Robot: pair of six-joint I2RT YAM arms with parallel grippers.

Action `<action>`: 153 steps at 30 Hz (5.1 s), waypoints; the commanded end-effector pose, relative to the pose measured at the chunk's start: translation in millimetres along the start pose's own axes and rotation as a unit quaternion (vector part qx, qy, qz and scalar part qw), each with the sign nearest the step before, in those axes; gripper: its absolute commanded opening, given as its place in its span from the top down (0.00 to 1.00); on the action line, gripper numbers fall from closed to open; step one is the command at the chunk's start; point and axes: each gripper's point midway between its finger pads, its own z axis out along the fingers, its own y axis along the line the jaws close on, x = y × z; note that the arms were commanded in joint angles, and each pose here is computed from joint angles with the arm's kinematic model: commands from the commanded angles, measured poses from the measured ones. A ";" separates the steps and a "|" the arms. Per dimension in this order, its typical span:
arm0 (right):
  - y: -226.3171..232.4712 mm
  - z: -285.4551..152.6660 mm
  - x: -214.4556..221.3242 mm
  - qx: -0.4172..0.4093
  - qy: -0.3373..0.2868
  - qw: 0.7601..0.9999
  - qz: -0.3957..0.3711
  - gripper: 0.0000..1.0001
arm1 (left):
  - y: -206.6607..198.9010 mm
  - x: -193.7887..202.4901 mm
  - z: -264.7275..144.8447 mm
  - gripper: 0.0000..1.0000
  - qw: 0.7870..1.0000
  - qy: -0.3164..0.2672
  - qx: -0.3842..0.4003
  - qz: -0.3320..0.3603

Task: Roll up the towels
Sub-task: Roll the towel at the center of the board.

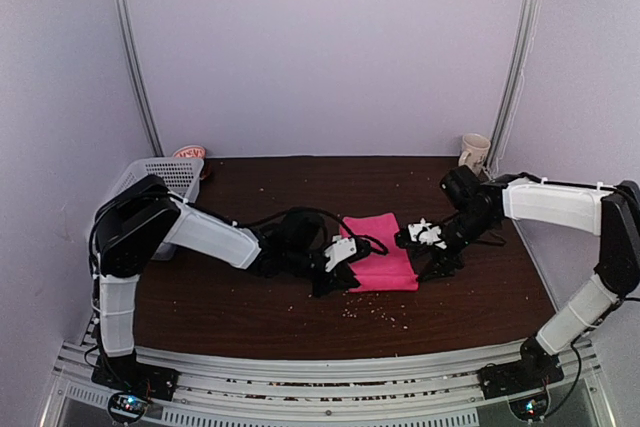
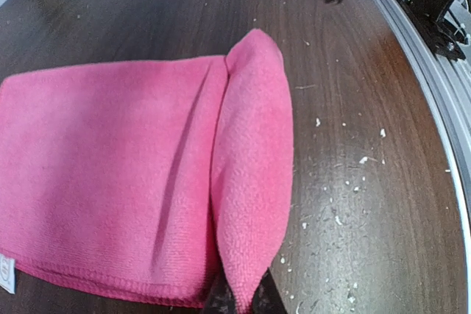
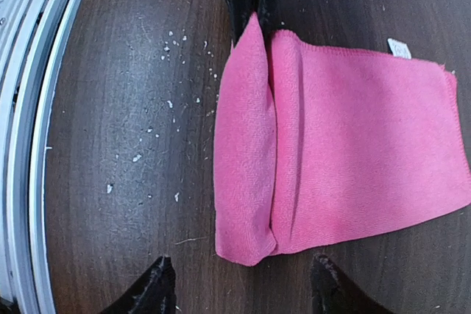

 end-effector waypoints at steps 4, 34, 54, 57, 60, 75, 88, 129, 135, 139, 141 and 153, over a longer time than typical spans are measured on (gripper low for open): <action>0.3 -8.6 -15.3 0.089 -0.043 0.989 -0.114 0.33 | 11.0 18.9 6.9 1.00 0.994 0.010 0.013 -0.108; 11.0 62.7 -10.7 0.117 0.022 0.979 -0.167 0.39 | 29.2 30.6 16.1 1.00 0.978 0.013 0.034 -0.207; -9.4 69.4 -4.4 0.147 0.049 0.979 -0.134 0.41 | 36.1 34.3 12.2 0.88 0.977 0.015 0.021 -0.211; -13.0 68.7 -5.7 0.155 0.048 0.978 -0.130 0.41 | 38.1 31.9 9.1 0.83 0.977 0.012 0.017 -0.210; -17.0 68.6 -5.5 0.163 0.051 0.977 -0.124 0.42 | 40.0 28.7 5.0 0.78 0.978 0.007 0.011 -0.208; -32.1 72.9 -4.1 0.174 0.067 0.977 -0.102 0.48 | 42.6 -3.8 -26.9 0.50 0.986 -0.025 -0.018 -0.165; -51.2 78.2 -4.6 0.177 0.082 0.979 -0.061 0.66 | 30.2 -5.2 -50.1 0.46 0.990 -0.039 -0.030 -0.135; 14.9 83.9 -9.9 -0.165 0.067 0.981 0.076 0.95 | -17.4 -14.2 -32.1 0.36 0.939 -0.043 -0.182 0.288; 15.3 82.3 -10.9 -0.182 0.064 0.978 0.080 0.95 | -14.9 -11.1 -20.3 0.37 0.931 -0.025 -0.188 0.313; 16.6 81.1 -10.3 -0.194 0.066 0.975 0.085 0.96 | -16.8 -5.3 -11.8 0.40 0.925 -0.011 -0.186 0.331; 15.6 80.4 -11.2 -0.196 0.065 0.975 0.086 0.96 | -17.0 -1.2 -7.6 0.43 0.922 -0.001 -0.188 0.337; 13.4 79.5 -10.4 -0.200 0.067 0.973 0.089 0.95 | -16.8 2.6 -0.9 0.84 0.921 0.011 -0.189 0.339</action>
